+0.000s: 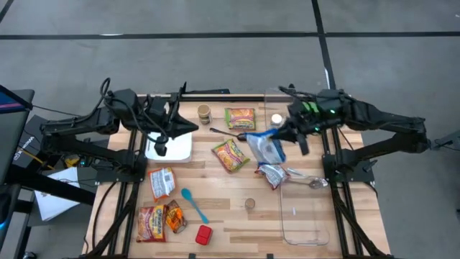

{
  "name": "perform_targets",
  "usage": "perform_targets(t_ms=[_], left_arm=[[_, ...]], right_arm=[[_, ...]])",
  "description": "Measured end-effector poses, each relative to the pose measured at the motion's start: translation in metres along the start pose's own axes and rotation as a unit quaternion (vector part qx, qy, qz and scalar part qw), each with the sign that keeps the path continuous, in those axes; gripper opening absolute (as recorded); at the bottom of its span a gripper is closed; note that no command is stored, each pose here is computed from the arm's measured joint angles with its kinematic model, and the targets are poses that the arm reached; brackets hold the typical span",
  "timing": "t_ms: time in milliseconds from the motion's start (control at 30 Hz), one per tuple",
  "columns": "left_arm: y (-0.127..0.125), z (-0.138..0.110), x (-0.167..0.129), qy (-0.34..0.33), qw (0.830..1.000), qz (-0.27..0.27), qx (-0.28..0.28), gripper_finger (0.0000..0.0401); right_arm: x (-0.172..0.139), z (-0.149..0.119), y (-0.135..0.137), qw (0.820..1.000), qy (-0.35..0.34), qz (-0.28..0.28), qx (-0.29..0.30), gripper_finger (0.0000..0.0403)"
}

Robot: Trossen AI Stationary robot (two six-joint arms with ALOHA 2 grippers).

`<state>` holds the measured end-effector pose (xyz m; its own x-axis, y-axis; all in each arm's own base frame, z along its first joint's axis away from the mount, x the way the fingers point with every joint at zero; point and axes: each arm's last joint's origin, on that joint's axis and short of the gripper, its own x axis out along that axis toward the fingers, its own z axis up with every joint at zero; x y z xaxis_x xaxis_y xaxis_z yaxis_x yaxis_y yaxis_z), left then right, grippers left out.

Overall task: Pick & Place Food Item
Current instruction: Put the blue noodle pack into the bottom transparent bin

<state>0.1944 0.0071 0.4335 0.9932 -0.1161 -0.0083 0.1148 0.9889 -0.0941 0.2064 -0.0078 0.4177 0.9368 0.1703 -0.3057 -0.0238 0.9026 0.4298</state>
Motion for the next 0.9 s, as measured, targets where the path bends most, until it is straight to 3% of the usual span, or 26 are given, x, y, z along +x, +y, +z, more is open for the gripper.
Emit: perform_targets(t_ms=[133,400,900], left_arm=[[-0.002,-0.001,0.0,0.009,0.999,-0.035,-0.012,0.0003],[-0.002,-0.004,0.002,0.02,0.999,-0.039,-0.026,0.0001],[-0.002,-0.004,0.002,0.022,0.998,-0.051,-0.027,0.0001]], right_arm=[[-0.013,-0.01,0.013,0.999,0.025,0.016,0.031,0.0],[-0.033,-0.036,0.038,0.986,0.111,0.031,0.118,0.0],[-0.053,-0.082,0.083,0.957,0.2,-0.008,0.212,0.0]])
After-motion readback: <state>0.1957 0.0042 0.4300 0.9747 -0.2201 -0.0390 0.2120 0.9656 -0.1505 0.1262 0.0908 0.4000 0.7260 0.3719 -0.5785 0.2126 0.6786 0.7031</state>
